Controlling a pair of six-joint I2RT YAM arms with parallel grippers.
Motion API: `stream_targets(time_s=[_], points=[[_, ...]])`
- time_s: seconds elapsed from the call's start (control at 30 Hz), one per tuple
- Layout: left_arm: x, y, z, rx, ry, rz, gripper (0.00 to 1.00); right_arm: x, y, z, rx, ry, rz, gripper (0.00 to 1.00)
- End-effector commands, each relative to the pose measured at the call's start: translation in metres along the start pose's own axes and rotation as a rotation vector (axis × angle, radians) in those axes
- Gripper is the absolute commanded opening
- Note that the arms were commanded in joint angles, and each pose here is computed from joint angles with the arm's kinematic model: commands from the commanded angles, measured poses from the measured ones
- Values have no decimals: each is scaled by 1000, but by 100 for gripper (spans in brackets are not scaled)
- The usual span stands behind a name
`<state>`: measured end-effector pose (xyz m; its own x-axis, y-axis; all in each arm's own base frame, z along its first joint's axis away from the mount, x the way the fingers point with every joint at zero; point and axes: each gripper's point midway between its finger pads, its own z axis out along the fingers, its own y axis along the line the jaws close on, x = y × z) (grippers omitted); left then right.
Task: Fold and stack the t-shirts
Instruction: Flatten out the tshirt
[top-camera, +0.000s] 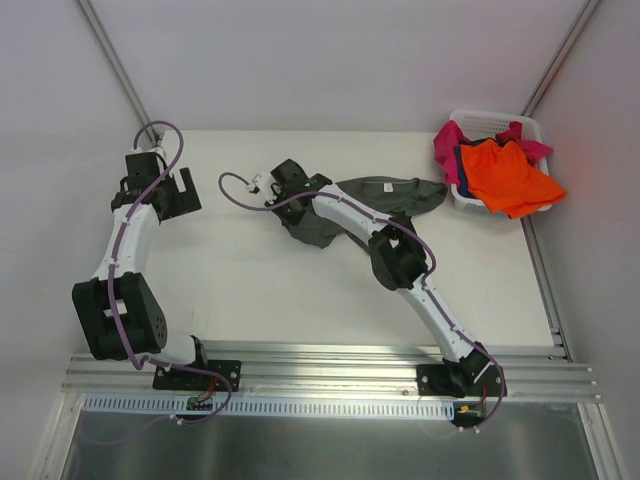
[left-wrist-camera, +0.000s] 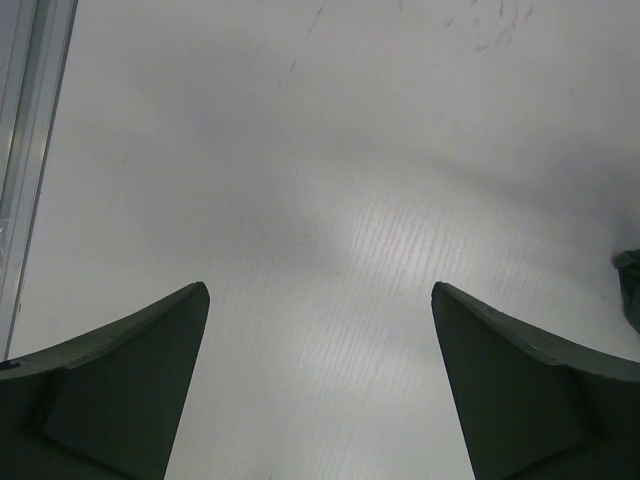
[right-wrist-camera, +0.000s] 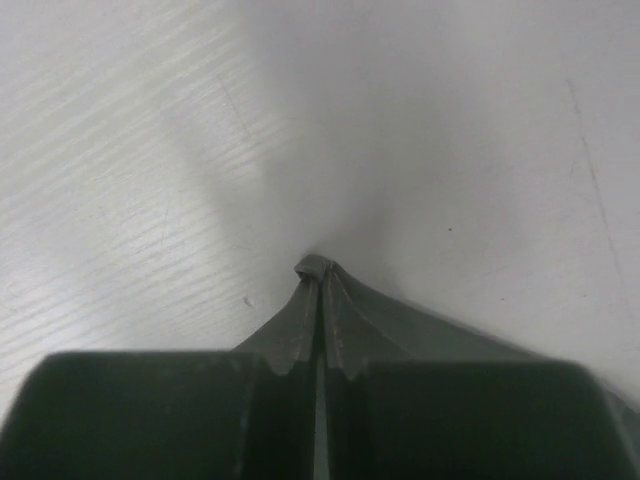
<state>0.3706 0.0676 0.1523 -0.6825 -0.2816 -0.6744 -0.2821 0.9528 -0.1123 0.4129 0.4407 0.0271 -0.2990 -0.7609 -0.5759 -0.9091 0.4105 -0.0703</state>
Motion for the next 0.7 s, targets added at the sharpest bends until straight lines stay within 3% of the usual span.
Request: stream_targets(time_s=[0.0,0.17,0.27,0.4,0.67], points=[[-10,-8,-13,36,-32,-21,95,-20,-21,-29,100,-41,-29,1],[-10,-5,-10,46,-23,-45,94,-55,-56,-69,219,-140,-54,1],[-10,-8,-8,69,-15,-60,93,-84,-96,-119,370,-227,-73,1],[-19,-14,-6,99,-18,-71,92,-110,-142,-200,560,-330,-79,1],[-33,-39,-2,241,-4,-54,85,-150,-169,-372,875,-513,-154,0]])
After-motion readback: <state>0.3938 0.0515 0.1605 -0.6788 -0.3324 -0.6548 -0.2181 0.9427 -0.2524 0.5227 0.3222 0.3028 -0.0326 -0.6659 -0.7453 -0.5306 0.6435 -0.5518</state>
